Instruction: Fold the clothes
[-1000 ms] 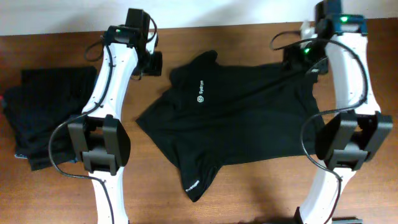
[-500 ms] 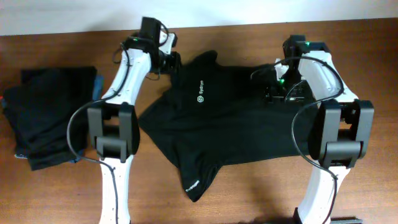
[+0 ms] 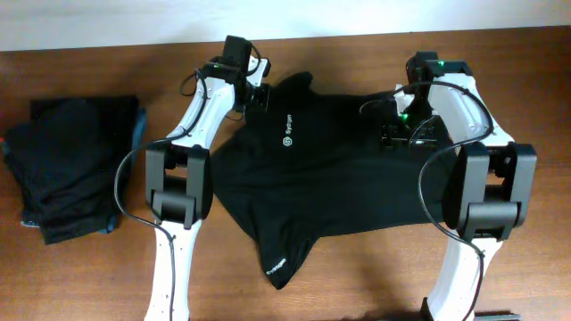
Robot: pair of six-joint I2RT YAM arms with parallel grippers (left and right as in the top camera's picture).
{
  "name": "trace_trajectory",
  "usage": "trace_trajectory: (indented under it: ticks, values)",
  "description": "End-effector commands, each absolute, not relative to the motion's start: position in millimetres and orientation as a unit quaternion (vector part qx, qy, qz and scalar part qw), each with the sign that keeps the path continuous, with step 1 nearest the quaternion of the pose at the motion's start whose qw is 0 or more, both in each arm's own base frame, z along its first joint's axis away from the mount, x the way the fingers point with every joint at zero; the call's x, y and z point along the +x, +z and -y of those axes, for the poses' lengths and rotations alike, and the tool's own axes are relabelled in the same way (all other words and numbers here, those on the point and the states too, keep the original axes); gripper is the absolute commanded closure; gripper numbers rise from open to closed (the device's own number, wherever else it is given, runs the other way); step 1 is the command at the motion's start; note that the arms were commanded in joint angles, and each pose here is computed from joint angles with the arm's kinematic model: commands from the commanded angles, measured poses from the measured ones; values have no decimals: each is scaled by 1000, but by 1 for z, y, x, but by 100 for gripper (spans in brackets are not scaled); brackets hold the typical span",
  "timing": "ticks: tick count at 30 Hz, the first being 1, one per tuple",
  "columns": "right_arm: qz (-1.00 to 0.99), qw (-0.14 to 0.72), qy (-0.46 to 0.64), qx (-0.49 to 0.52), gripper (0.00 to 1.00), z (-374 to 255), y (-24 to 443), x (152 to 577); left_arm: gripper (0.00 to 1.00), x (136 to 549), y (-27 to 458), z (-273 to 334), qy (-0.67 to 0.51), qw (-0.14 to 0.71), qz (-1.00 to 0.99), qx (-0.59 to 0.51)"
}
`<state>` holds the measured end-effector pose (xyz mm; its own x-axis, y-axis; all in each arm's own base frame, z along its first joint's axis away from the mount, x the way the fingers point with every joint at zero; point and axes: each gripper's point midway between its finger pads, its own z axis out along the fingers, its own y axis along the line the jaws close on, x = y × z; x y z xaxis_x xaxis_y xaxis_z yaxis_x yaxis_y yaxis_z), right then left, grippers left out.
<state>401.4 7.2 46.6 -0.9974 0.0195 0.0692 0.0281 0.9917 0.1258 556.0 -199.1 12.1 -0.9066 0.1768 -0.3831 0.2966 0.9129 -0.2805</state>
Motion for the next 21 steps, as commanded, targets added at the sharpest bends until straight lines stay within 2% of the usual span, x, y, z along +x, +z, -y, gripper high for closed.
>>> trace_trajectory:
  ticks: [1,10,16,21]
  values:
    - [996,55,-69,-10,30,-11,30,398,53,561,-35,174,-108,166,-973,115]
    - [990,118,-70,-14,29,-11,-18,383,52,586,-24,179,-110,221,-962,117]
    - [986,151,-63,-14,29,-9,-39,361,52,602,-22,152,-41,250,-963,96]
    - [983,171,-64,-16,29,-9,-53,342,52,615,-15,144,-37,275,-957,80]
